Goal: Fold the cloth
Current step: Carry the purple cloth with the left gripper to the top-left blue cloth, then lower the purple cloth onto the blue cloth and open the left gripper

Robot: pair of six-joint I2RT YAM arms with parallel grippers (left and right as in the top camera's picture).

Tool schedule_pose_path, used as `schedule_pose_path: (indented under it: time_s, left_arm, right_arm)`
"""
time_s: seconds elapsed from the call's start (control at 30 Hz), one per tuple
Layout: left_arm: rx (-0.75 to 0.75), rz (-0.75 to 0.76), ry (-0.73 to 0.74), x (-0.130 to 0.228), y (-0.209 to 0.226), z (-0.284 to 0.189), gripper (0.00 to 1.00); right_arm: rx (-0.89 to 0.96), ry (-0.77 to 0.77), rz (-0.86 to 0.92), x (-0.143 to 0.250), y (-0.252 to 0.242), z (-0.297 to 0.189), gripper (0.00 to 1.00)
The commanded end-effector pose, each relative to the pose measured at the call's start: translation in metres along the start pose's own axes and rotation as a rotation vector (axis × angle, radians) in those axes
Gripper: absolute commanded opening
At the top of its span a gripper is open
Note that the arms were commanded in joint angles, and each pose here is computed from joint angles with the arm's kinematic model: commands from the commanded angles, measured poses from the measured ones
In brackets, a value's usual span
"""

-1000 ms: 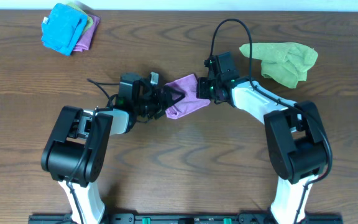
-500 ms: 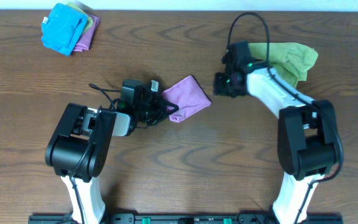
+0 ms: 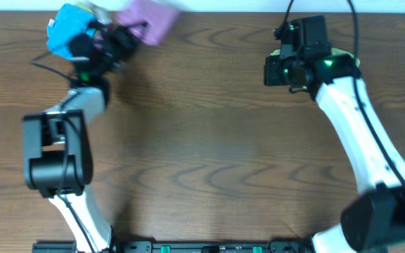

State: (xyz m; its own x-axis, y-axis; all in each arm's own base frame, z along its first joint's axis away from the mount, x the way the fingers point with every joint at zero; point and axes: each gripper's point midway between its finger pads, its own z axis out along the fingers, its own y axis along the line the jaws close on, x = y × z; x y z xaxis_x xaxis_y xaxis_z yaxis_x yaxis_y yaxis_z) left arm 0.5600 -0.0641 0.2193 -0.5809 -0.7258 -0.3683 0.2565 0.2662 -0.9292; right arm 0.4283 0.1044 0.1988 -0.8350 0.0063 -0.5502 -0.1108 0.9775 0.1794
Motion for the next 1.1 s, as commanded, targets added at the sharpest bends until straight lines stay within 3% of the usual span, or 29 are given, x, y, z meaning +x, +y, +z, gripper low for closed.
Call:
schedule_pose_path:
  time_s: [0.0,0.17,0.4,0.8,1.07]
  left_arm:
    - [0.049,0.034,-0.063,-0.050,-0.026,-0.017,0.06]
    - [-0.060,0.044,-0.203,-0.111,0.000,-0.061,0.05]
    - [-0.228,0.202,-0.237,-0.131,0.041,-0.094,0.06]
    - [-0.532,0.554,-0.454,-0.178,0.076,-0.120,0.06]
    - [-0.477,0.495,-0.382,-0.176,0.118,-0.098,0.06]
  right_arm:
    - [0.045,-0.057,-0.035,-0.010,-0.006,-0.030,0.01]
    - [0.047,-0.064,-0.035,-0.004,-0.005,-0.053,0.01]
    - [0.050,-0.040,-0.027,0.005,-0.005,-0.062,0.01]
    - [0.033,0.005,-0.020,0.018,0.009,-0.060,0.01]
    - [0.031,0.017,0.011,0.022,0.012,-0.060,0.02]
